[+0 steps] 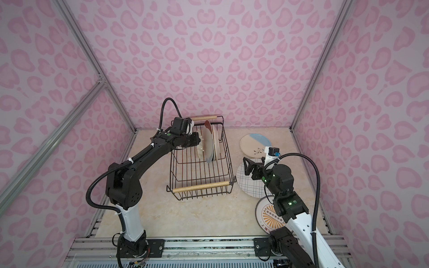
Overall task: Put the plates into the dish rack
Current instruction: 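Lower the bamboo tray into the rack slots beside the painted plate with left gripper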
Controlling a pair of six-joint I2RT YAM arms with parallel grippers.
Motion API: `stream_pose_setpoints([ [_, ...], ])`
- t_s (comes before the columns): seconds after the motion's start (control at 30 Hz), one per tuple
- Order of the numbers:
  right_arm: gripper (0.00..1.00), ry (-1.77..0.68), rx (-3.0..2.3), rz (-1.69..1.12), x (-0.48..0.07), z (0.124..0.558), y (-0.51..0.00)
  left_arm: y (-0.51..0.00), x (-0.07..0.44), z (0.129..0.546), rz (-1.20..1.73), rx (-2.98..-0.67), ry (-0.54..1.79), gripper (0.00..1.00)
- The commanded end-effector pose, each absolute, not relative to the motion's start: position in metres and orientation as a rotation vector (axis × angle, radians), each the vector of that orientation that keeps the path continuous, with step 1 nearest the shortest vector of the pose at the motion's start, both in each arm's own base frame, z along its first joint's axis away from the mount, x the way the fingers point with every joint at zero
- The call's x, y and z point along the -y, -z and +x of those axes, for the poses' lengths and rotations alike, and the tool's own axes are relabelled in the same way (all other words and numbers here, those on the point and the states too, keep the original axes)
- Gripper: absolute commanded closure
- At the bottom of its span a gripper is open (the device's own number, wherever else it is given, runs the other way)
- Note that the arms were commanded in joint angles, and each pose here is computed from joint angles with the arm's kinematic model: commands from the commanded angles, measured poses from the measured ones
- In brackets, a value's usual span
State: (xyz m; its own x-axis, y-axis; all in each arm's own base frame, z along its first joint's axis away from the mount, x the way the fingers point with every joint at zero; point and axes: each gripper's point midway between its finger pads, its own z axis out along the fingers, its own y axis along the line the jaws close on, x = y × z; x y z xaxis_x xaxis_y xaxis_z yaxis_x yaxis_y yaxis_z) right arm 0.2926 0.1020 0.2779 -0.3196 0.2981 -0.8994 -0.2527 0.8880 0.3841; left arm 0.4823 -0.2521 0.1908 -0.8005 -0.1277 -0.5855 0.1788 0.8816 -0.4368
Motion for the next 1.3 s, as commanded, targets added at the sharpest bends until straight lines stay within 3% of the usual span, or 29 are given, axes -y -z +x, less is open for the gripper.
stream_pose_setpoints([
  [0.0,0.02,-0.564,-1.795,0.023,-0.104,0.293,-0.281,-0.193,0.254,0.491,0.024,-2.382,0.643,0.97],
  [0.57,0.02,-0.571,-1.799,0.020,-0.105,0.293,-0.279,-0.156,0.251,0.489,-0.060,-2.463,0.619,0.97],
  [0.97,0.02,-0.572,-1.796,0.020,-0.105,0.293,-0.280,-0.167,0.259,0.482,-0.064,-2.450,0.649,0.68],
  [1.27,0.02,-0.576,-1.792,0.020,-0.105,0.292,-0.281,-0.177,0.265,0.480,-0.051,-2.438,0.670,0.65],
])
